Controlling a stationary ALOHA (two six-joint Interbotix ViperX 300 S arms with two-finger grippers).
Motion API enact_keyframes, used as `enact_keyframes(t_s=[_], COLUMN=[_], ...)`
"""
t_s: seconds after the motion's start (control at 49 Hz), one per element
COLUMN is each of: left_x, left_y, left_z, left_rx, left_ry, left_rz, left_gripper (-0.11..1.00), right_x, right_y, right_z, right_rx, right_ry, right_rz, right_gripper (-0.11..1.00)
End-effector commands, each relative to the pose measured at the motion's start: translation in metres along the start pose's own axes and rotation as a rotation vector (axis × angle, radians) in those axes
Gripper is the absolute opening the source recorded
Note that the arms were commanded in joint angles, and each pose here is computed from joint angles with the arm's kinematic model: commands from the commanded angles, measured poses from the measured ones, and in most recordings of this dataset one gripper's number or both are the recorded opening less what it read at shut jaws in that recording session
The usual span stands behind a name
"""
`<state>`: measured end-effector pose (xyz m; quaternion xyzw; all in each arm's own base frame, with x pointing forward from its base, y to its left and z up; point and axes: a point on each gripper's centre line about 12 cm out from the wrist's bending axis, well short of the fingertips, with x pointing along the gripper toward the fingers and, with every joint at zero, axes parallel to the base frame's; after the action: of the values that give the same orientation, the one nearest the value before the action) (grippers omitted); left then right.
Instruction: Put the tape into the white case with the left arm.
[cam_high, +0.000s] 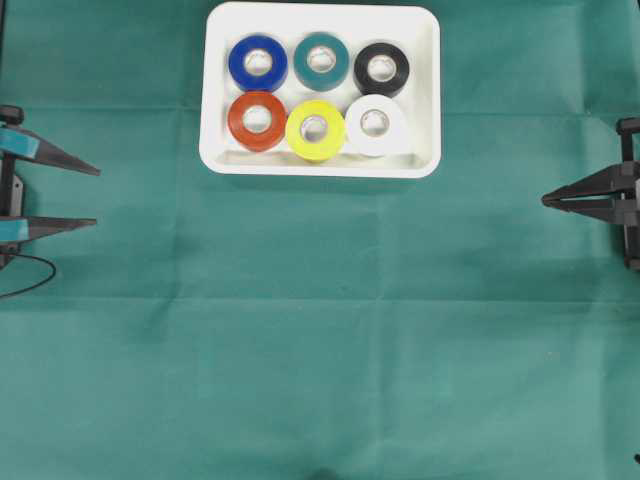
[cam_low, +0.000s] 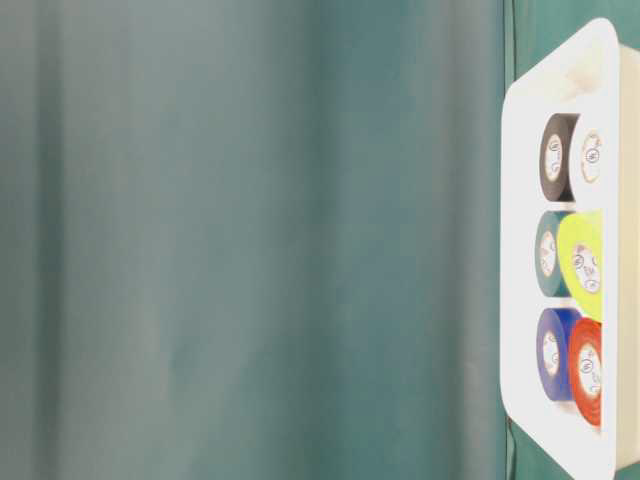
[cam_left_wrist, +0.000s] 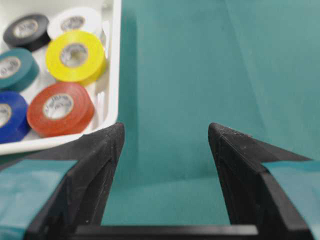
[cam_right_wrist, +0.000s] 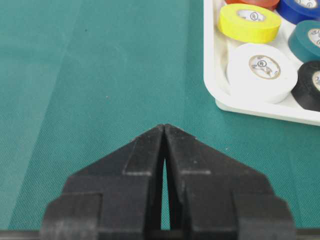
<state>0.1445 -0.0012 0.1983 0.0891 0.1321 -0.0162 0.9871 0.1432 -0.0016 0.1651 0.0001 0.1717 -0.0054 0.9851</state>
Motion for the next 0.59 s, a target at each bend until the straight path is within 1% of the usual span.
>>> enact_keyframes(t_s=[0.0, 0.306, 0.571], left_x=[-0.0032, -0.0110, -0.0115], left_y=[0.0005, -0.0002, -0.0004], left_z=[0.0051, 0.0014, -0.0001], left_rx=[-0.004, -0.004, -0.007], left_ry=[-0.043, -0.099, -0.105], left_rz=[0.005, 0.015, 0.016], left_gripper=[0.68, 0.68, 0.68], right_x=[0.0004, 0.0004, 0.0004], right_y=[0.0000, 0.0000, 0.0000], right_z=[0.0050, 0.0042, 0.0048], right_rx=[-0.002, -0.002, -0.002], right_ry=[-0.015, -0.012, -0.014], right_rz=[0.000, 0.000, 0.000], right_gripper=[-0.10, -0.10, -0.10])
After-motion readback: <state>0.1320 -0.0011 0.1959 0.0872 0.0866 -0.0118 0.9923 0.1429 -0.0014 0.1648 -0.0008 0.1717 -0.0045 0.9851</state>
